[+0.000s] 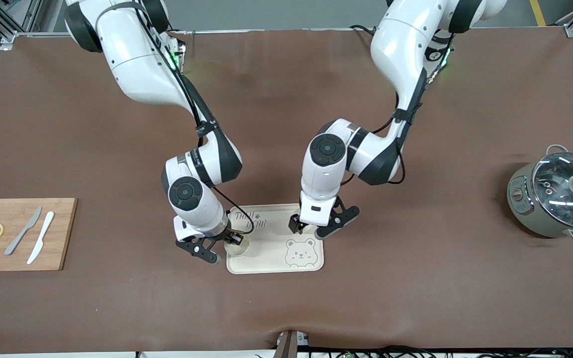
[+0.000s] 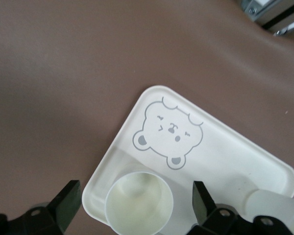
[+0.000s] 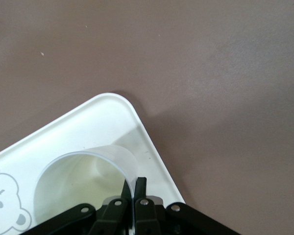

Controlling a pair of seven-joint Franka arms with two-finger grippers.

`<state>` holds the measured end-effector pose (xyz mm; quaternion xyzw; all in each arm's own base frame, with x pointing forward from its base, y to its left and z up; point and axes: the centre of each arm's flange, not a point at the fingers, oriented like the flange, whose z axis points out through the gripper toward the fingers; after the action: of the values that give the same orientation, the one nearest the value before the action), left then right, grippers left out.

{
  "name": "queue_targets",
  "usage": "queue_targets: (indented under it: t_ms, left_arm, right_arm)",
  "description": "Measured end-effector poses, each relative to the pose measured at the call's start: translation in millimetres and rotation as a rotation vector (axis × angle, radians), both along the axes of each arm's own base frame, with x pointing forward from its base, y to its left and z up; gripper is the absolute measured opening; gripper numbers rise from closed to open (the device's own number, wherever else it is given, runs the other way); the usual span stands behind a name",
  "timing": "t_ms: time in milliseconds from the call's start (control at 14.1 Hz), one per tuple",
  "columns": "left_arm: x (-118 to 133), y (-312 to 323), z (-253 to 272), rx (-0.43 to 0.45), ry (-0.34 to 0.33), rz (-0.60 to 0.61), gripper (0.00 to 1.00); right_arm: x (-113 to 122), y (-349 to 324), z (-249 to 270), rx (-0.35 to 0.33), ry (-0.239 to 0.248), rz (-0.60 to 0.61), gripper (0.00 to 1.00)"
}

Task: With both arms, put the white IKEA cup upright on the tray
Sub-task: 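Lower both cups upright onto the tray, then open the left gripper and withdraw it while the right gripper releases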

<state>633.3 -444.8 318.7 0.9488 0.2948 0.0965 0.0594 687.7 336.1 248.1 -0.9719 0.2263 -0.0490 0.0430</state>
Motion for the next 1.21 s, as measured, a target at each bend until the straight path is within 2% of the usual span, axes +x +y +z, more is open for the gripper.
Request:
queue_targets:
  t_ms: [356,711,853,1209]
  left_arm:
    - [18.9,50.6,64.6,0.0,0.019,0.066,1.0]
    - [21.1,94.7,111.1,0.043,0.078,0.009,1.0]
    - [21.6,113.6,124.9,0.063,0.106,-0.03,1.0]
    - [25.8,173.2,163.9,0.091,0.15,-0.125,1.0]
  right_arm:
    - [-0.1,2.7,-5.7,0.003,-0.01,-0.001,0.03]
    - [-0.1,2.6,-5.8,0.003,-0.01,-0.001,0.03]
    - [0.0,2.4,-5.8,0.003,-0.011,-0.002,0.15]
    - [2.6,3.6,1.0,0.009,-0.026,-0.002,0.69]
